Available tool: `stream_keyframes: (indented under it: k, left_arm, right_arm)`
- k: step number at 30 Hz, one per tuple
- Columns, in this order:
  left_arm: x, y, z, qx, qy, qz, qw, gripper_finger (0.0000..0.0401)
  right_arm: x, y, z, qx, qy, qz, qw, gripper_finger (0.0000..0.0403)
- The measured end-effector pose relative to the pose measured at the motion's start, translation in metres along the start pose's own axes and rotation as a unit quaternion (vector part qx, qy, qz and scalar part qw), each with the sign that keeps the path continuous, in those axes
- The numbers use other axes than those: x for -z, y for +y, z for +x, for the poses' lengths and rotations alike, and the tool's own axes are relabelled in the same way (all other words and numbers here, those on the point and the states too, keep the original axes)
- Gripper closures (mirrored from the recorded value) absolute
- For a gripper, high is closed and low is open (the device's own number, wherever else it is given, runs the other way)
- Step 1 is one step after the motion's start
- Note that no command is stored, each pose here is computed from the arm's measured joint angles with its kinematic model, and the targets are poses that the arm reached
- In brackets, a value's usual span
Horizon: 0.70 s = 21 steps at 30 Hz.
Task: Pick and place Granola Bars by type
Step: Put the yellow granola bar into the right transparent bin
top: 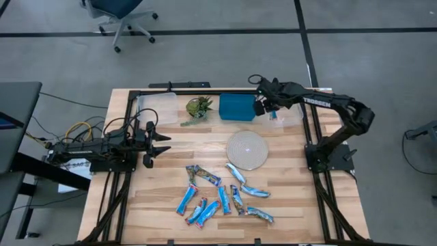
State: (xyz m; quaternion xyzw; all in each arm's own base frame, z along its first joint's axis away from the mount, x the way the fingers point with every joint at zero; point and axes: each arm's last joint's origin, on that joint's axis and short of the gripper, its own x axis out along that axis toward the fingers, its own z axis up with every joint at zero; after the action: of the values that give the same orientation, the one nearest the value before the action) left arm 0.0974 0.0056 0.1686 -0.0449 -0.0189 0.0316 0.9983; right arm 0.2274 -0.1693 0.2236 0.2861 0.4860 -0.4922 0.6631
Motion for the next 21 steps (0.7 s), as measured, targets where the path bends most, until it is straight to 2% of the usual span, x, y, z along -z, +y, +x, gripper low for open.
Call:
stream_keyframes:
  k: [8, 16, 21]
  left_arm:
    - [0.000, 0.000, 0.000, 0.000, 0.000, 0.000, 1.000, 0.0227]
    - [0.000, 0.000, 0.000, 0.000, 0.000, 0.000, 1.000, 0.0227]
    - [0.000, 0.000, 0.000, 0.000, 0.000, 0.000, 1.000, 0.0227]
  right_arm:
    - [0.001, 0.000, 0.001, 0.005, 0.006, -0.002, 1.000, 0.0317]
    - [0.002, -0.001, 0.000, 0.007, 0.009, -0.005, 1.000, 0.0246]
    - [0.009, 0.004, -0.021, -0.024, -0.017, -0.018, 0.999, 0.0208]
